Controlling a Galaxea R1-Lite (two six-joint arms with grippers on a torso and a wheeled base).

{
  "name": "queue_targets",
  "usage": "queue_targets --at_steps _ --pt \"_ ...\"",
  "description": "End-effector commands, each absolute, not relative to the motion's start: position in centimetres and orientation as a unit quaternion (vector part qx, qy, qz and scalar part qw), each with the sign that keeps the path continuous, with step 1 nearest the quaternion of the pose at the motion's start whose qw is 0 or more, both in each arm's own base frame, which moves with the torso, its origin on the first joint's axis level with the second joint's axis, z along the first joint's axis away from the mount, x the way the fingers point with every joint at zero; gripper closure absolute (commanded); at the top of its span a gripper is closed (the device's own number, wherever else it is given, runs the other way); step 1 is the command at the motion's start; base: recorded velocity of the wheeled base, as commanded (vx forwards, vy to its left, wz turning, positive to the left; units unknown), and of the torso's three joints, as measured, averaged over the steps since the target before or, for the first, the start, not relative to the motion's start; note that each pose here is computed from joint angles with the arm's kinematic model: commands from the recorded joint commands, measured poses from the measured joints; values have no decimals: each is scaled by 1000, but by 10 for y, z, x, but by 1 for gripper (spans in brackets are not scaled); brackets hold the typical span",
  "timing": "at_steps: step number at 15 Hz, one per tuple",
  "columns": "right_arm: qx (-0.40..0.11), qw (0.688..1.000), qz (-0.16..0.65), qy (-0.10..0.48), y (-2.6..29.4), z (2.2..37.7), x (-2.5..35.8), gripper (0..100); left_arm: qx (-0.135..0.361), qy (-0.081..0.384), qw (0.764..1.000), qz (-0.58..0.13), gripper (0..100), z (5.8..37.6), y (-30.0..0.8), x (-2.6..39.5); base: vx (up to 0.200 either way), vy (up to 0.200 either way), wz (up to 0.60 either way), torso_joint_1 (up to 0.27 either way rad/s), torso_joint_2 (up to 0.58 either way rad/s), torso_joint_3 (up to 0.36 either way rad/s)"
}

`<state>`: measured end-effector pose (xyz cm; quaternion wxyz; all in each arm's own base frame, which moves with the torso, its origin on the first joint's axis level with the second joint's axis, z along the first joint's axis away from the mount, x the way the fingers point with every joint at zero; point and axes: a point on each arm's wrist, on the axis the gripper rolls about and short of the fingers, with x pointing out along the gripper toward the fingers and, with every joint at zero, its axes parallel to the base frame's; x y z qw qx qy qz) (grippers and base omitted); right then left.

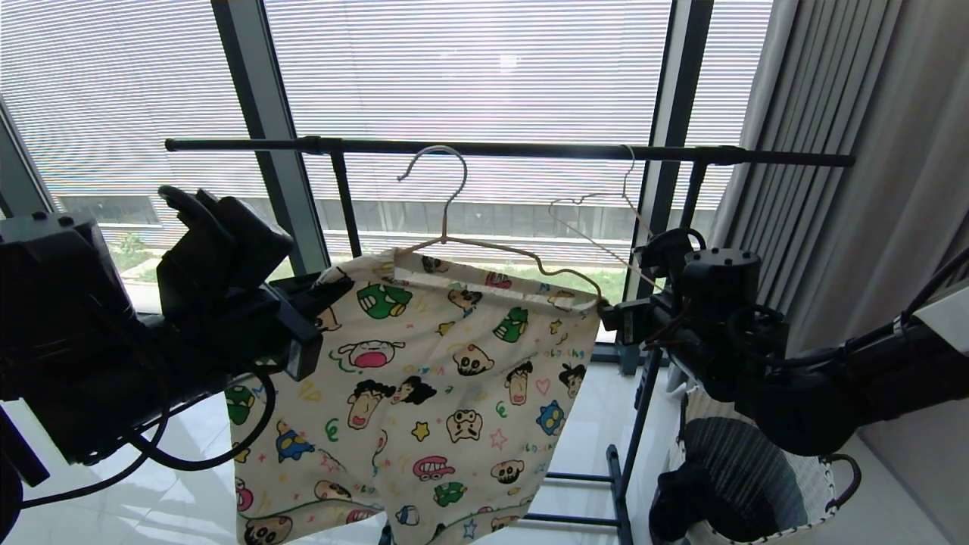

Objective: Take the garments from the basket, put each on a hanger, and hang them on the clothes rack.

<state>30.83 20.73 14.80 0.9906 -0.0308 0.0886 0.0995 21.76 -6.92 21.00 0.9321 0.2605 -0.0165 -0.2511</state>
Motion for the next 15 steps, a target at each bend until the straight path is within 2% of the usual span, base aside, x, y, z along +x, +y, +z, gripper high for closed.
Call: queue_targets --at_steps 1,3,7,10,12,15 --pt "-29 991 98 85 205 151 308 0 263 -14 936 -233 100 209 -58 216 0 0 0 0 0 0" --pt "-28 991 99 85 205 152 308 0 273 -11 933 -236 100 205 -57 215 0 0 0 0 0 0" --pt "-32 991 105 77 198 168 302 0 290 18 913 -286 100 181 -61 215 0 0 0 0 0 0" --pt "-43 979 188 71 187 202 280 0 283 33 915 -286 100 175 -63 222 0 0 0 0 0 0" --pt "-59 972 209 87 179 213 265 0 275 32 917 -286 100 177 -63 222 0 0 0 0 0 0" --pt "-79 943 308 98 167 233 239 0 272 15 919 -283 100 179 -65 225 0 0 0 0 0 0"
